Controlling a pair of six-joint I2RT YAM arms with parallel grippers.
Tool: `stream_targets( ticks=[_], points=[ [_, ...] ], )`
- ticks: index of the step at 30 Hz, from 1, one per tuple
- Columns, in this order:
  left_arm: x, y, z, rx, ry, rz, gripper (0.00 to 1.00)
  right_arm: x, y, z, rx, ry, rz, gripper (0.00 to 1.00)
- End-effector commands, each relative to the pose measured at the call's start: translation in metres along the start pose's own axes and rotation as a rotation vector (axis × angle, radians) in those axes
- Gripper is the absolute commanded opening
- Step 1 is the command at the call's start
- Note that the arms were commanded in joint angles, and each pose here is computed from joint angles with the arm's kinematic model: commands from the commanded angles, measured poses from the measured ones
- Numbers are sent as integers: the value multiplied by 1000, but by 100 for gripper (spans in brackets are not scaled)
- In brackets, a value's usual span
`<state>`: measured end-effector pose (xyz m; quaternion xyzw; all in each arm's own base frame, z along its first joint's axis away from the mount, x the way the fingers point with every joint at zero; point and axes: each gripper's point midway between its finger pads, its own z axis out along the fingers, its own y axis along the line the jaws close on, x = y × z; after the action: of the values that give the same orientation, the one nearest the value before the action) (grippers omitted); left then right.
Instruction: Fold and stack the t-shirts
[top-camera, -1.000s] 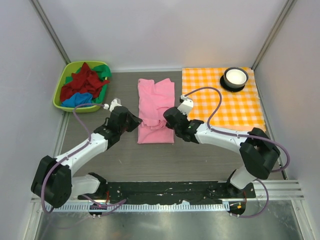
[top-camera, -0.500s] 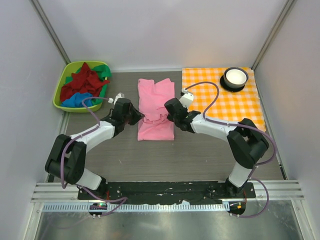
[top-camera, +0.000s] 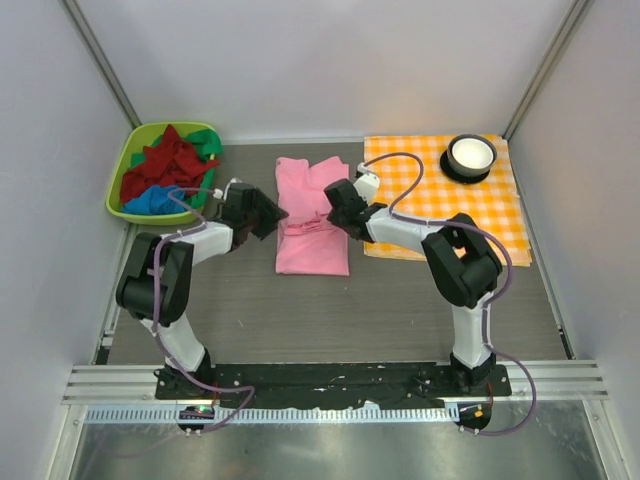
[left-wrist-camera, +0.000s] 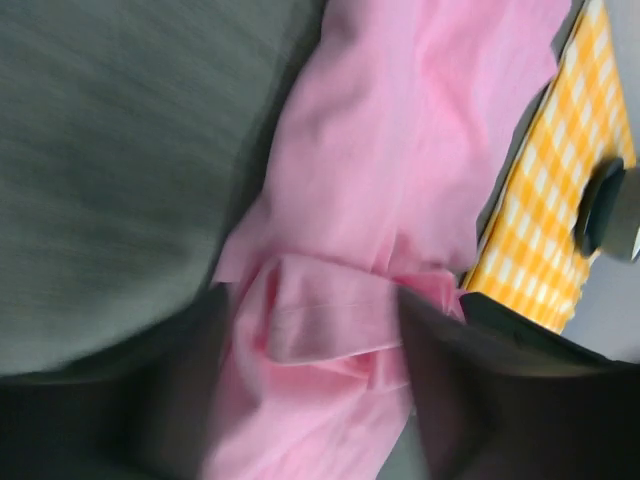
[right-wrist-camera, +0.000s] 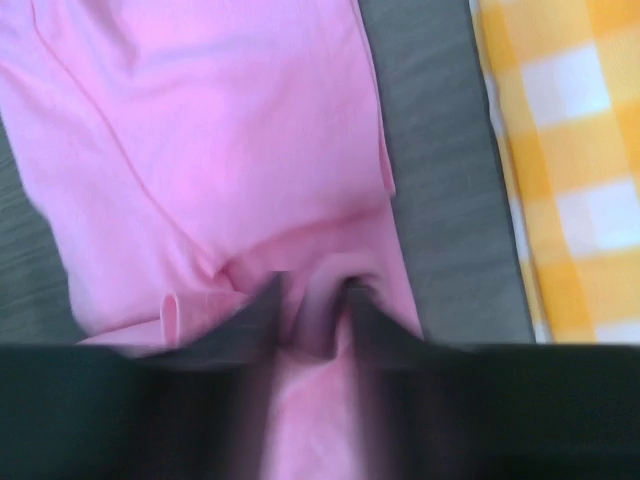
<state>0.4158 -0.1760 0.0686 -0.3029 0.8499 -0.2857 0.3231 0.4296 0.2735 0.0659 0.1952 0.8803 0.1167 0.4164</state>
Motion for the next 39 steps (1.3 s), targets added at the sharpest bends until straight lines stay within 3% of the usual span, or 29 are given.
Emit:
stream_targets(
  ticks=[1, 3, 5, 10, 17, 21, 30, 39],
  points=[
    [-61, -44, 21, 143, -83, -72, 99, -63, 23, 32, -41, -110, 108, 71],
    [-76, -53, 32, 188, -63, -98, 100, -73, 27, 44, -46, -121, 113, 89],
    [-86, -67, 24, 257, -68, -101, 100, -95, 34, 30, -67, -193, 80, 94],
    [-64, -85, -18, 292, -60, -19, 100, -107, 31, -23, -109, -329, 27, 97],
    [12, -68, -87, 268, -1, 87, 100, -59, 23, -84, -126, -246, -73, 97],
    [43, -76, -118, 355, 31, 117, 100, -45, 26, -101, -193, -198, -65, 97],
    [80, -85, -119, 617, 44, 125, 100, -59, 27, -132, -235, -197, -115, 95],
    [97, -54, -84, 583, 53, 137, 100, -66, 22, -146, -243, -205, -163, 95]
  ],
)
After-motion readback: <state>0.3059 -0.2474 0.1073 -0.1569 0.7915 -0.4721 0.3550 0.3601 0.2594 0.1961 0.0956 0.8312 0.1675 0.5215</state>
